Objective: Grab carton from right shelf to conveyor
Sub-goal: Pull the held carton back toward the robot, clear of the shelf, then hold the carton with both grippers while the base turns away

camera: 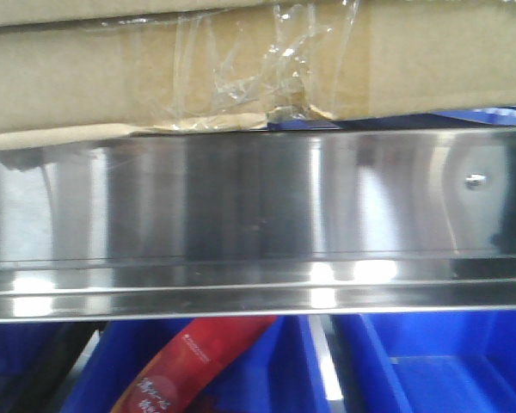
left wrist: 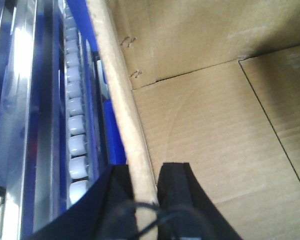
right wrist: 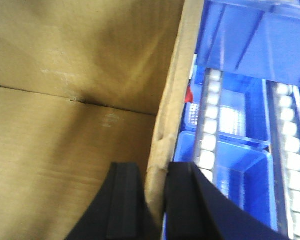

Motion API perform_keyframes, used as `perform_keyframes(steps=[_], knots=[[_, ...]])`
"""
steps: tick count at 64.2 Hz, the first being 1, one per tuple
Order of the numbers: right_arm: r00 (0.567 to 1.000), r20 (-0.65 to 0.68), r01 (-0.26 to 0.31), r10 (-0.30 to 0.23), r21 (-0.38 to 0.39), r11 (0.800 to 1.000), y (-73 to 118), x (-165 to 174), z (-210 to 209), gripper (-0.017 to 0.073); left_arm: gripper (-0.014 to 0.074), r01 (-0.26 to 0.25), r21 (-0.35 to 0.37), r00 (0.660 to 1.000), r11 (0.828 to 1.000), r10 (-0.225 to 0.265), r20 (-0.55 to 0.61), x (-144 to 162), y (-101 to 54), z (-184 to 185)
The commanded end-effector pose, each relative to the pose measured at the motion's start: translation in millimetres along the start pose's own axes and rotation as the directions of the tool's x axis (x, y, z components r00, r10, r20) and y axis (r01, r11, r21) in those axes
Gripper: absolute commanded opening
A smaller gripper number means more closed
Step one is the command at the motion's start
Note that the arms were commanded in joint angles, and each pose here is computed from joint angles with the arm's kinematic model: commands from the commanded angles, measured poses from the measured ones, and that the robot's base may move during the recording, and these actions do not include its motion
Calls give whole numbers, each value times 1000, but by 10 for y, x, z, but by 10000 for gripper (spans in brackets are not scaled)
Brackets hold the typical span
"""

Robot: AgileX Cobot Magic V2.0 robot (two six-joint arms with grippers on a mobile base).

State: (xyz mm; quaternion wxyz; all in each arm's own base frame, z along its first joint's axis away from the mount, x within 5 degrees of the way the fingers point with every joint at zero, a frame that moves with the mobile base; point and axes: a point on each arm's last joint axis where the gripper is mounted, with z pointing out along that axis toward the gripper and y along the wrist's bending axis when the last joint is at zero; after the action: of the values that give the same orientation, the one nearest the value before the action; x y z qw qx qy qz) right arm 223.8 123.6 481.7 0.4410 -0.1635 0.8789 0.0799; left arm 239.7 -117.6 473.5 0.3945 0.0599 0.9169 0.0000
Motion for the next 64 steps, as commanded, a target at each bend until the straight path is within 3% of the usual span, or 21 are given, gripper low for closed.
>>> perform_keyframes(steps=[1, 64], knots=[[995, 97, 3, 4, -64, 998, 64, -79, -49, -68, -20, 1, 114, 999, 993, -7, 54, -33, -113, -73], [995, 100, 3, 4, -65, 998, 65, -83, -49, -68, -20, 0, 130, 996, 991, -12, 93, -69, -128, -78]])
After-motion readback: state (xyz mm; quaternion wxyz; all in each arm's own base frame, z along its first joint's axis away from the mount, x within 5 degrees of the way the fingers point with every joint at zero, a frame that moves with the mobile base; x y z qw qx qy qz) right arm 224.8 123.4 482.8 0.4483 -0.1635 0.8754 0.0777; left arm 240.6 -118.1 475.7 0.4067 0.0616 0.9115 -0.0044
